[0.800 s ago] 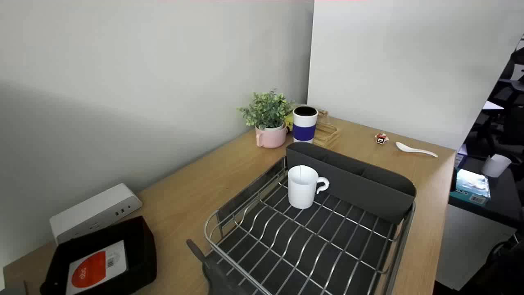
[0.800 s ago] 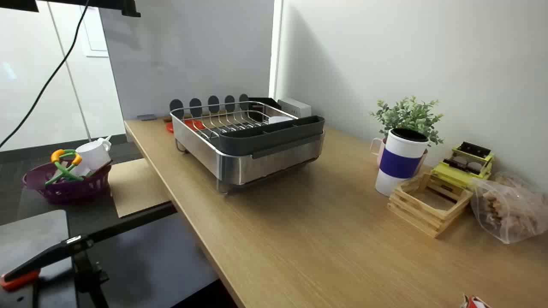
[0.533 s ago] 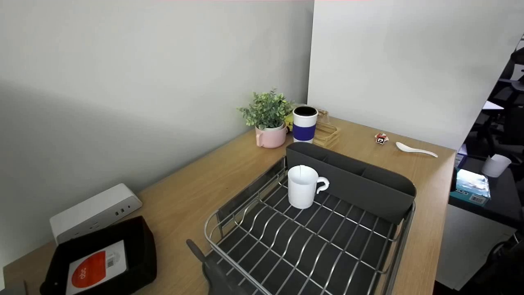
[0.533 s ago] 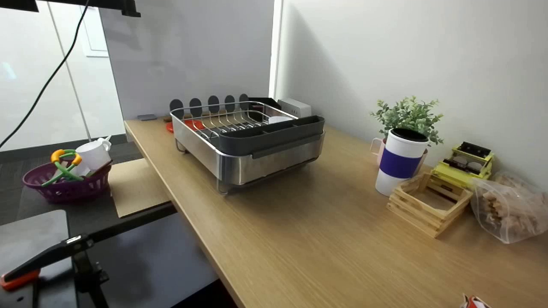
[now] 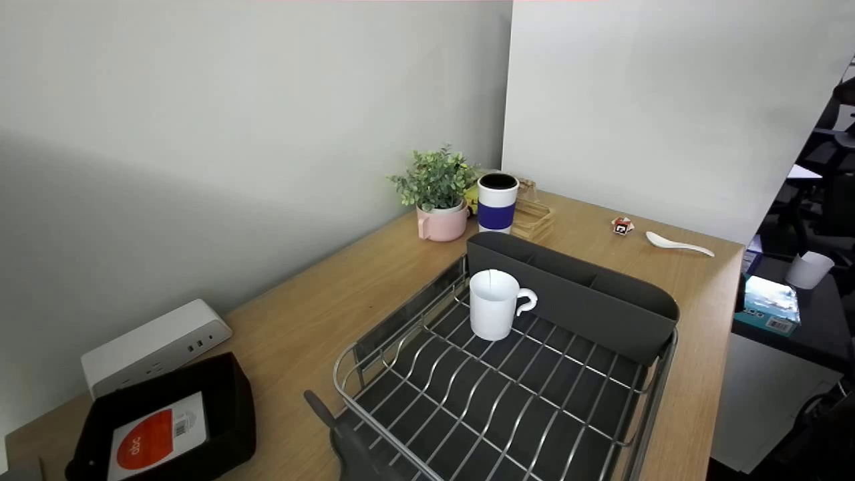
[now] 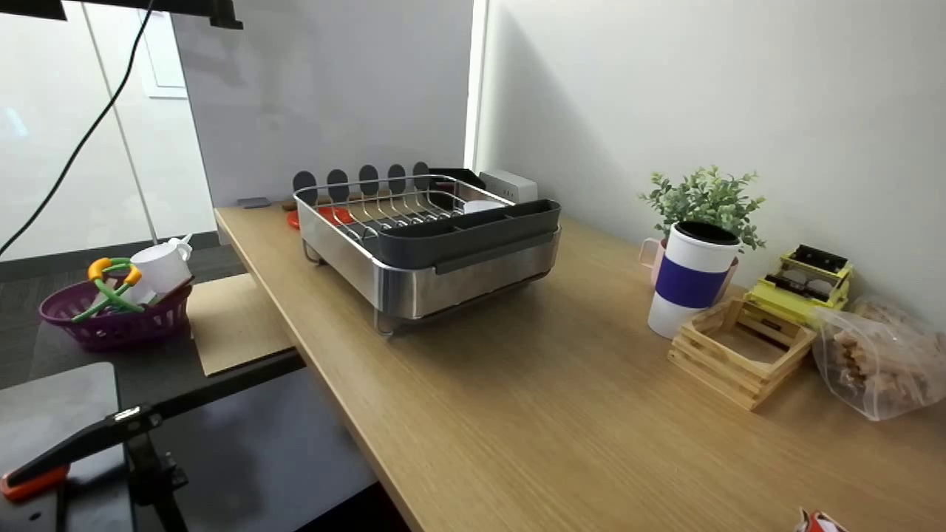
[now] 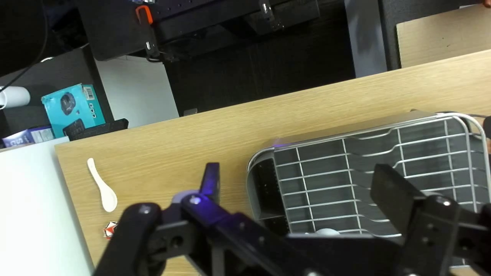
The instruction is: Remove the white cup from the dish rack and put it on the counter top
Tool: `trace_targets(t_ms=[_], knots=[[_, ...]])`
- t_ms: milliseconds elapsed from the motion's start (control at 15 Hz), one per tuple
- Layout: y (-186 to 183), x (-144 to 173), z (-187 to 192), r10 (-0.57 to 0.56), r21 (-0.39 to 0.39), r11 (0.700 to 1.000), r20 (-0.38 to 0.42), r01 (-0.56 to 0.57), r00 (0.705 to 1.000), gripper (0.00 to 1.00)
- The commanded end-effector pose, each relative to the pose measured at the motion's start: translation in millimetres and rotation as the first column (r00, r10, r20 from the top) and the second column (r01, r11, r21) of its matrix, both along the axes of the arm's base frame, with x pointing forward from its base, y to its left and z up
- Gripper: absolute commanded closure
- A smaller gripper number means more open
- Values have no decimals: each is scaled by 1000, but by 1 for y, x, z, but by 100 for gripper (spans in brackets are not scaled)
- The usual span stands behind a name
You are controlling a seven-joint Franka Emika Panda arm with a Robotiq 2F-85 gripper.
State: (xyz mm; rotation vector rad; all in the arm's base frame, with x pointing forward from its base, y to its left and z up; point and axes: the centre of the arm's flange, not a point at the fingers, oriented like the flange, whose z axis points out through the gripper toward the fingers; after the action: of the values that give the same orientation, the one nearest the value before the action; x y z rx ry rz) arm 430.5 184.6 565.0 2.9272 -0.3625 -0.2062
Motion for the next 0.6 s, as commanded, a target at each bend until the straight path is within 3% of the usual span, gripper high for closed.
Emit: trace_targets(t_ms=[0, 533], knots=[[5, 7, 0, 40, -14, 999, 35, -39, 999, 0], [24, 56, 2, 219, -85, 975, 183, -207, 958, 0]])
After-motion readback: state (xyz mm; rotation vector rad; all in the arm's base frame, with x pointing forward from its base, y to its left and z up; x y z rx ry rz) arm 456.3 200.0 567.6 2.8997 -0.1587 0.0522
